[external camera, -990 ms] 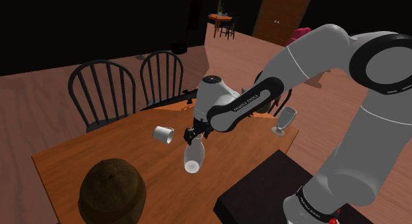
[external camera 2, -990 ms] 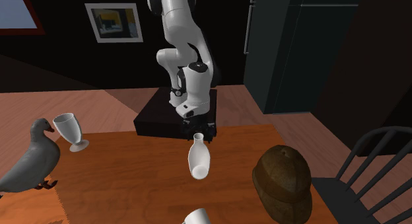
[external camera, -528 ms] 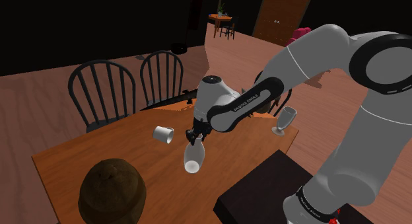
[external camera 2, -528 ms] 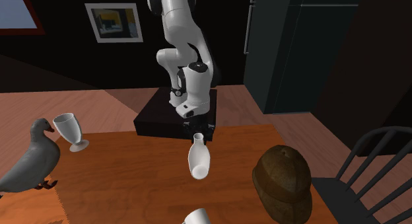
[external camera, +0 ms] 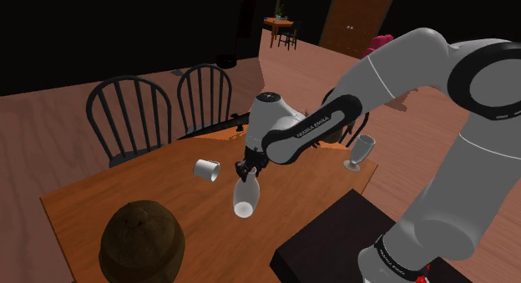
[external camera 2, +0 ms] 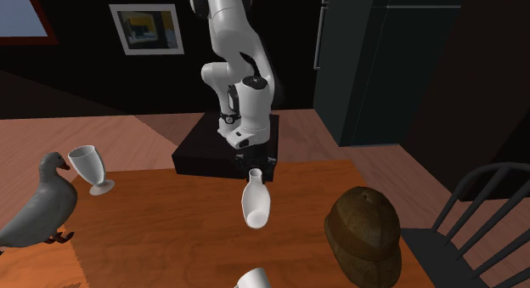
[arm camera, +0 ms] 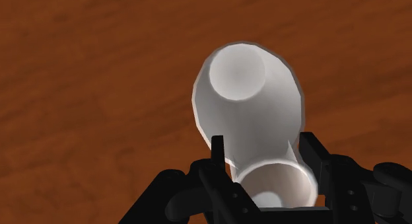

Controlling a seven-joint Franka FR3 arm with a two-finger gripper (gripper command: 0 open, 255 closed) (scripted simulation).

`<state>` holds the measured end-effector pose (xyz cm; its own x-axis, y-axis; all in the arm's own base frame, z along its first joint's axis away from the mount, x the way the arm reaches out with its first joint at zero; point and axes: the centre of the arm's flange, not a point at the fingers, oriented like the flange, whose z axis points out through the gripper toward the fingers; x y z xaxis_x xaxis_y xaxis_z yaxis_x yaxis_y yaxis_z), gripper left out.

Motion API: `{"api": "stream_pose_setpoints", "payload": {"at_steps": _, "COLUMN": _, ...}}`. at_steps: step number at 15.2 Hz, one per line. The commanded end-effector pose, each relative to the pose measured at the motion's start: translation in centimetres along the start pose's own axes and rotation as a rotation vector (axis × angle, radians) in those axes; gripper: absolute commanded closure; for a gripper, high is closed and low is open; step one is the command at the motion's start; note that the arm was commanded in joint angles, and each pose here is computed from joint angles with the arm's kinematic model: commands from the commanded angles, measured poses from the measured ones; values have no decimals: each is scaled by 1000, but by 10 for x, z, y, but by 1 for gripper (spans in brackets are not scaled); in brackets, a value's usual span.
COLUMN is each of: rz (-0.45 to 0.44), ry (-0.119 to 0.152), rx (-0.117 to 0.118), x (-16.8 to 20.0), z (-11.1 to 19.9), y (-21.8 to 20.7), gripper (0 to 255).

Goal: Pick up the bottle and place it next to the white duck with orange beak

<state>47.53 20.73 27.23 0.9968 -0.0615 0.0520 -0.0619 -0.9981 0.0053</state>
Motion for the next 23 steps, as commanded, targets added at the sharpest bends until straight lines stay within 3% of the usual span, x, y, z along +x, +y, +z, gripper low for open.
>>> {"api": "stream_pose_setpoints", "payload": {"at_steps": 1, "rz": 0, "ry": 0, "rx": 0, "x": 1, "z": -10, "y": 0, "gripper": 255}}
{"api": "stream_pose_setpoints", "payload": {"at_steps": 23, "rz": 0, "ry": 0, "rx": 0, "x": 7, "z": -126, "y": 1, "gripper": 255}}
